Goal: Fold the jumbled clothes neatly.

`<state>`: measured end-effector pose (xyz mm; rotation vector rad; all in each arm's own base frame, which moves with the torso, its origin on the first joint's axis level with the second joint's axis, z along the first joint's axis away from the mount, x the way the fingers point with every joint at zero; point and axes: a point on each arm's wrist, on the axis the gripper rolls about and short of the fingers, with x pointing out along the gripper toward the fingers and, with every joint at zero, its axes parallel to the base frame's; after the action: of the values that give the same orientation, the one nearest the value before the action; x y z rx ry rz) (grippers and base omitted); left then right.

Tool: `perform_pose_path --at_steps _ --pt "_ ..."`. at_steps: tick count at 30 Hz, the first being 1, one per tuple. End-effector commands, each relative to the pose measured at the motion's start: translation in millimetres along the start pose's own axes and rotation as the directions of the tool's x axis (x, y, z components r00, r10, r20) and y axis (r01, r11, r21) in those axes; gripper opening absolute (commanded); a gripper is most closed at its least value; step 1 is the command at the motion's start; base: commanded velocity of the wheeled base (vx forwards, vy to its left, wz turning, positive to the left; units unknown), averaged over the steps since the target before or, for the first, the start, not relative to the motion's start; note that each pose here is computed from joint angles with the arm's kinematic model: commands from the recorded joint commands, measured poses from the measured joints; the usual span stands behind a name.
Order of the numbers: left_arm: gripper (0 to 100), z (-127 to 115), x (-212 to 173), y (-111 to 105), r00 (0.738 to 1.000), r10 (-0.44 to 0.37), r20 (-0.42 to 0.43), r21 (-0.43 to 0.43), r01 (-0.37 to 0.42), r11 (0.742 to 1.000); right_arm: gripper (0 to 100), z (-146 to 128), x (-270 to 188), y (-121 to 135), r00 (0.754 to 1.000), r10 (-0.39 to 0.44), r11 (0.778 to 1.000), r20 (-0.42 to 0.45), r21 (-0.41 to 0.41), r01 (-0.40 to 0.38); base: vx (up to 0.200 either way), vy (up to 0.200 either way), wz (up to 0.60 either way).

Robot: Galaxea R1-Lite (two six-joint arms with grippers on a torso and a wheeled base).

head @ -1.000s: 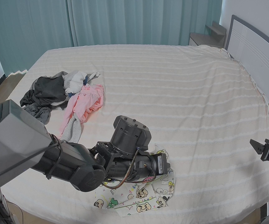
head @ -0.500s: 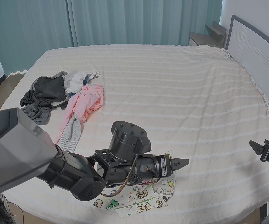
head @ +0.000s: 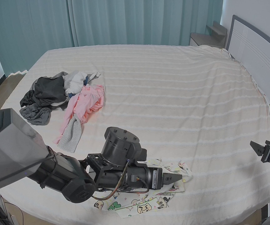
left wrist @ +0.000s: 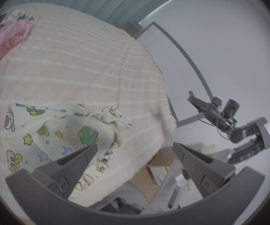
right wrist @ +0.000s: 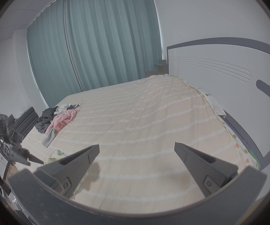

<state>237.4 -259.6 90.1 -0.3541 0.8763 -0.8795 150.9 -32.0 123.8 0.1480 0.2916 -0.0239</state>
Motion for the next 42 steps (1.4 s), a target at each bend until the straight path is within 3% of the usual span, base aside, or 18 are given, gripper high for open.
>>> perform_pose_path --at_steps 1,8,10,12,16,19,20,26,31,42 --pt "100 -4 -26 3 0.996 -0.077 -0.04 -0.007 0.077 0.997 100 1 0 0 1.0 0.0 1.0 0.003 -0.001 0.0 0.0 0.0 0.0" --pt "100 5 -52 6 0.997 -0.072 0.033 -0.01 0.072 0.997 100 -1 0 1 1.0 0.006 1.0 -0.005 0.0 -0.006 0.0 0.0 0.0" --pt "100 12 -79 8 0.993 -0.066 0.103 -0.021 0.068 0.997 100 -6 -2 4 0.999 0.033 0.999 -0.021 -0.003 -0.033 0.0 0.0 0.0" --pt "100 19 -116 12 0.979 -0.047 0.198 -0.047 0.057 0.997 100 -13 -6 18 0.991 0.122 0.992 -0.044 -0.028 -0.124 0.0 0.0 0.0" --pt "100 18 -157 21 0.953 0.005 0.304 -0.169 0.049 0.984 100 -14 2 45 0.962 0.259 0.961 -0.09 -0.074 -0.266 0.0 0.0 0.0" --pt "100 16 -168 27 0.942 0.032 0.333 -0.223 0.046 0.974 100 -13 10 59 0.952 0.284 0.951 -0.113 -0.096 -0.295 0.0 0.0 0.0" --pt "100 12 -177 31 0.934 0.057 0.352 -0.277 0.046 0.96 100 -14 19 81 0.943 0.294 0.94 -0.155 -0.13 -0.315 0.0 0.0 0.0" --pt "100 1 -192 28 0.901 0.029 0.434 -0.255 0.092 0.962 100 -29 51 144 0.871 0.403 0.889 -0.28 -0.106 -0.445 0.0 0.0 0.0" --pt "100 -3 -199 34 0.887 0.057 0.458 -0.273 0.08 0.959 100 -53 75 193 0.856 0.389 0.872 -0.34 -0.162 -0.461 0.0 0.0 0.0" --pt "100 -4 -204 43 0.877 0.095 0.472 -0.298 0.057 0.953 100 -96 103 253 0.816 0.385 0.829 -0.43 -0.227 -0.511 0.0 0.0 0.0"
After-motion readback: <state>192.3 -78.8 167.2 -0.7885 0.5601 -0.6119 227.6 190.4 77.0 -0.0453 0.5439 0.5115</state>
